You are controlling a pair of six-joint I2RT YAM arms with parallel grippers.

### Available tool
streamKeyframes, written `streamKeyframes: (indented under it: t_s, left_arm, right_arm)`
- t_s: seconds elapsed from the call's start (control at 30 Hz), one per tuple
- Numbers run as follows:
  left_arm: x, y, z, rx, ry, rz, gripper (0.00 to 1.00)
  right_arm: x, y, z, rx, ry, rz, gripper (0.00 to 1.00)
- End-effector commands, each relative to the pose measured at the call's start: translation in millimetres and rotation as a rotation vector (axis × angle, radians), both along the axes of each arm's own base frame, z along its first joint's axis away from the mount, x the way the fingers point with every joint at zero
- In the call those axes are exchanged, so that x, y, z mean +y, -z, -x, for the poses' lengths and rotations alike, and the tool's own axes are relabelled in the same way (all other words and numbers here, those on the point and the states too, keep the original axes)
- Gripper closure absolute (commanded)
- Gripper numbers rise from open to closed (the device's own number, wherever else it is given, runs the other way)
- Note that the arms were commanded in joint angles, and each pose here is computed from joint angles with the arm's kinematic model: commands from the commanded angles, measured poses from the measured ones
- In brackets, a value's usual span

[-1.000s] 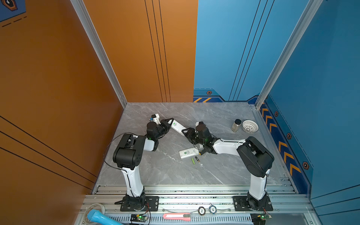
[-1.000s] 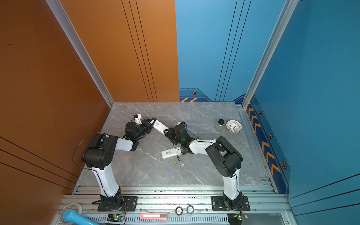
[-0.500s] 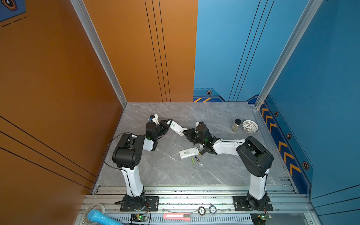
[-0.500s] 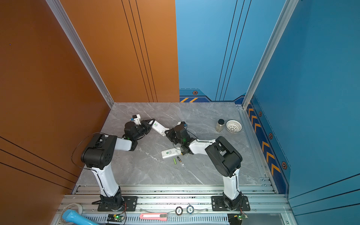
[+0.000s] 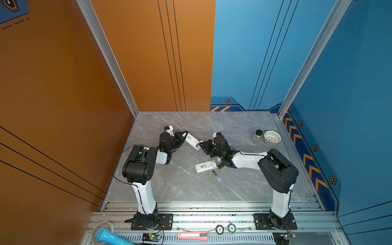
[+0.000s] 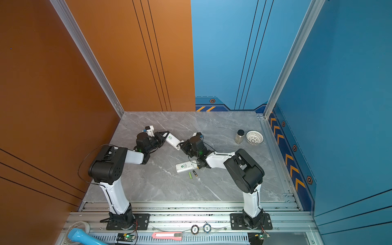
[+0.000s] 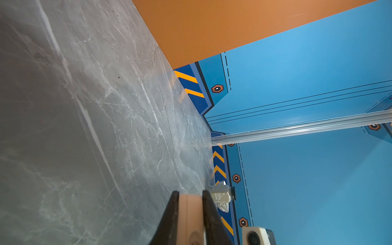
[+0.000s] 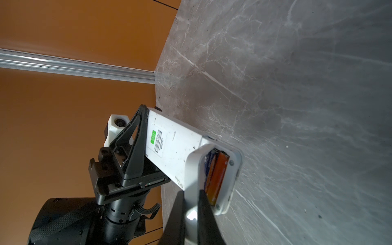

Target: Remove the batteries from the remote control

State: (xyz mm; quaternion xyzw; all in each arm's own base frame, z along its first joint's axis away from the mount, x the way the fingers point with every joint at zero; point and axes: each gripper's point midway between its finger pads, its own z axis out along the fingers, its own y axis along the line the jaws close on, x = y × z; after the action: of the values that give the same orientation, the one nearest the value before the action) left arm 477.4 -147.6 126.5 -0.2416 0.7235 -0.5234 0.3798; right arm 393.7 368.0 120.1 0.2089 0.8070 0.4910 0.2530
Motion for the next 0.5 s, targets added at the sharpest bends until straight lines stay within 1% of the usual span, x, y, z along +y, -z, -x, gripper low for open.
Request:
streamKeyframes:
  t_s: [0.0,0.13,0.2,0.23,0.27,0.43,0.47]
  left_arm:
    - [-1.7,-11.3,-3.6,-0.043,-0.002,-0.02,1.0]
    - [-2.5,-5.9,-4.4,-0.034,-0.016,-0.028,1.0]
    - [-2.5,-2.7,-4.8,-0.028,-0.026,-0.035,1.0]
    - [-3.0,-1.4,-5.3,-0.026,-0.031,-0.04,1.0]
    - [-3.8,0.7,-5.5,-0.021,-0.035,-0.045,1.0]
    - [-11.9,13.0,-2.7,0.007,-0.061,-0.058,1.0]
    - [-14.8,15.3,-1.7,0.011,-0.065,-0.062,1.0]
  right_arm:
    - [-1.7,-18.8,1.7,-0.017,-0.016,0.012,0.99]
    - [-8.7,-23.7,4.1,0.011,-0.015,0.078,1.0]
    - [-16.1,-19.2,8.0,0.042,-0.015,0.152,1.0]
    - [-36.7,-15.7,-2.2,0.068,0.027,0.214,1.0]
    - [-50.6,-4.8,0.8,0.111,0.044,0.305,1.0]
    - [-101.0,17.9,2.3,0.218,0.088,0.63,1.0]
    - [-107.4,21.7,-0.1,0.231,0.085,0.68,1.0]
